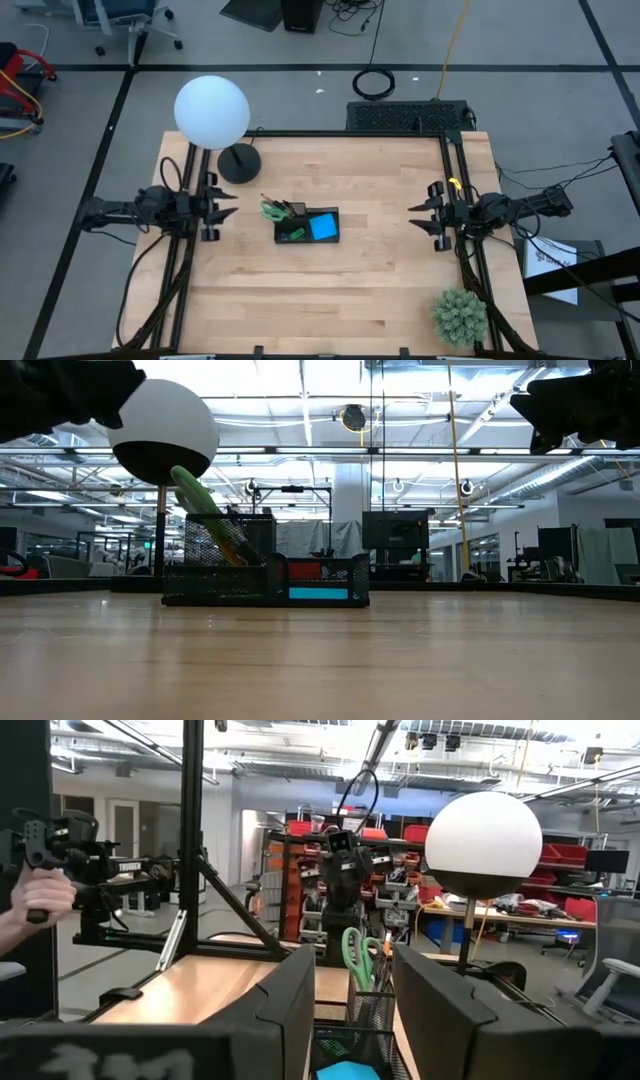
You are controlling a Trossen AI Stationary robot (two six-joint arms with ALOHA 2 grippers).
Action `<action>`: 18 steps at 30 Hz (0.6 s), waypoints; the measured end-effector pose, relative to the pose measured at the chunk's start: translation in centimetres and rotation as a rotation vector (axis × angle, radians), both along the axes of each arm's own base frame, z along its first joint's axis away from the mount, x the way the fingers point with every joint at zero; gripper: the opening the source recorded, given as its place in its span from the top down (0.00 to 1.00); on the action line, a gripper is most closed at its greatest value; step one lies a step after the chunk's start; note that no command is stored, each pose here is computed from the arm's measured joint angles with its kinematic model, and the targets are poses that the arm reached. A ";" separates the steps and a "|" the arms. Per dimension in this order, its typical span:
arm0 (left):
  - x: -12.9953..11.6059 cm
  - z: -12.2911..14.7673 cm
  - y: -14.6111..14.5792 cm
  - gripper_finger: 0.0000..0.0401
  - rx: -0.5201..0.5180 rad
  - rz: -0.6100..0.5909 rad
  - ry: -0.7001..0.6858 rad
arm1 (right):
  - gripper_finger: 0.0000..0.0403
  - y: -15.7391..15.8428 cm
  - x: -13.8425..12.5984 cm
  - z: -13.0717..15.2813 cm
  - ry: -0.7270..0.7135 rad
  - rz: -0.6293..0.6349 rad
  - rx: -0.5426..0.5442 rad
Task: Pick and place office supplies into organizer
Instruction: Return to Home Position
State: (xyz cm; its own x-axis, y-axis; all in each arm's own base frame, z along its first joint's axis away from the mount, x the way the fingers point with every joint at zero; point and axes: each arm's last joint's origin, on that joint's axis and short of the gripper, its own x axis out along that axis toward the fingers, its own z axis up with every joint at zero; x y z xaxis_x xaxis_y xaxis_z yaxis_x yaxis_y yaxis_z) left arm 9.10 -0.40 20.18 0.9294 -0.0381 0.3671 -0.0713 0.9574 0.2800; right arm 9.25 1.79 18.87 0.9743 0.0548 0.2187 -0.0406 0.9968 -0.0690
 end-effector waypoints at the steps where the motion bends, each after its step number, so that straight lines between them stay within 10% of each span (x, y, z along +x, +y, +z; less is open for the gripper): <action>1: 0.0 0.0 0.0 0.67 0.003 0.011 0.012 | 0.68 0.0 0.0 0.0 0.000 0.000 0.000; 18: 0.6 -2.6 0.6 0.67 -0.009 0.220 0.273 | 0.68 0.1 0.3 -1.7 0.172 0.000 -0.069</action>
